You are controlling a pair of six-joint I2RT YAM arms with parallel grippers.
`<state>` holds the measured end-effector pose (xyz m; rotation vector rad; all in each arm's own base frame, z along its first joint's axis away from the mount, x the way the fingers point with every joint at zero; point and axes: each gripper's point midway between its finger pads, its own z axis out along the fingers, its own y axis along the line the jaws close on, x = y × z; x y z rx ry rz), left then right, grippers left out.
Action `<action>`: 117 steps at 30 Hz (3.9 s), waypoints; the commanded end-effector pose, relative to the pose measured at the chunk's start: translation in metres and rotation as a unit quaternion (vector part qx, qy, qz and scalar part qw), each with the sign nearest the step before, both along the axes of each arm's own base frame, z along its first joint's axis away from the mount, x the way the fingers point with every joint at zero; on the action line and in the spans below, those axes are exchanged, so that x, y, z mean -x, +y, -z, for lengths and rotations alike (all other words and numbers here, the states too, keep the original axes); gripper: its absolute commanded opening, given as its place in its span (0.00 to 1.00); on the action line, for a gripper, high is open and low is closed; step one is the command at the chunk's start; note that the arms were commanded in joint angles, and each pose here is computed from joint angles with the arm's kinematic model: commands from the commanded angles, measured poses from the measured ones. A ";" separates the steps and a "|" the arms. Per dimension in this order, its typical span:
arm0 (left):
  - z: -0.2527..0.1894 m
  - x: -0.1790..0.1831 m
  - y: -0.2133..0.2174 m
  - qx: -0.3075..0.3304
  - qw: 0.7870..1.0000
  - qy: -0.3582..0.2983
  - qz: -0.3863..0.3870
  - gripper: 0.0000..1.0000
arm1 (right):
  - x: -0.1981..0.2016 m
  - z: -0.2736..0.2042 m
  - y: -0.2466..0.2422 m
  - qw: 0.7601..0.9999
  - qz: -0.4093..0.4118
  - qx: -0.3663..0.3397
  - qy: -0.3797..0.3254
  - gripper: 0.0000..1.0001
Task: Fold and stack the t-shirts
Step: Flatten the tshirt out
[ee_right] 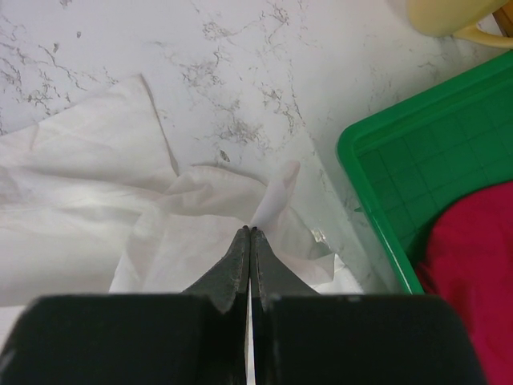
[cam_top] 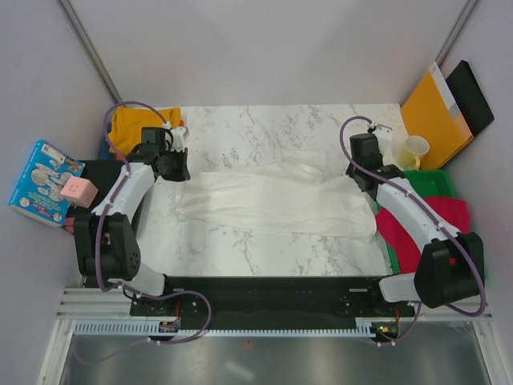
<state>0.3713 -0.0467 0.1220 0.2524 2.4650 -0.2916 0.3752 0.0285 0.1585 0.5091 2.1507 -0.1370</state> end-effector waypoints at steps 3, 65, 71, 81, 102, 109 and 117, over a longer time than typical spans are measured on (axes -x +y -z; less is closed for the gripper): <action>-0.076 -0.019 0.014 -0.021 0.994 -0.109 -0.021 0.02 | -0.006 -0.060 -0.008 0.998 0.012 0.009 -0.063 0.00; -0.437 0.041 0.034 0.007 0.872 -0.484 -0.070 0.02 | 0.018 -0.389 -0.006 0.928 -0.010 0.014 -0.372 0.00; -0.454 0.142 0.027 -0.003 0.840 -0.539 -0.064 0.02 | 0.099 -0.429 -0.020 0.906 -0.019 0.023 -0.422 0.00; -0.461 0.217 0.027 -0.012 0.819 -0.569 -0.075 0.02 | 0.157 -0.463 -0.046 0.882 -0.001 0.004 -0.472 0.00; -0.202 0.008 0.037 -0.036 0.944 -0.326 -0.034 0.02 | -0.046 -0.206 0.001 0.968 0.010 0.070 -0.240 0.00; -0.097 -0.056 0.039 -0.027 0.971 -0.235 -0.027 0.02 | -0.121 -0.087 0.005 0.985 0.005 0.106 -0.138 0.00; -0.049 -0.121 0.050 -0.043 0.979 -0.195 -0.046 0.02 | -0.189 -0.026 0.011 0.988 -0.012 0.134 -0.081 0.00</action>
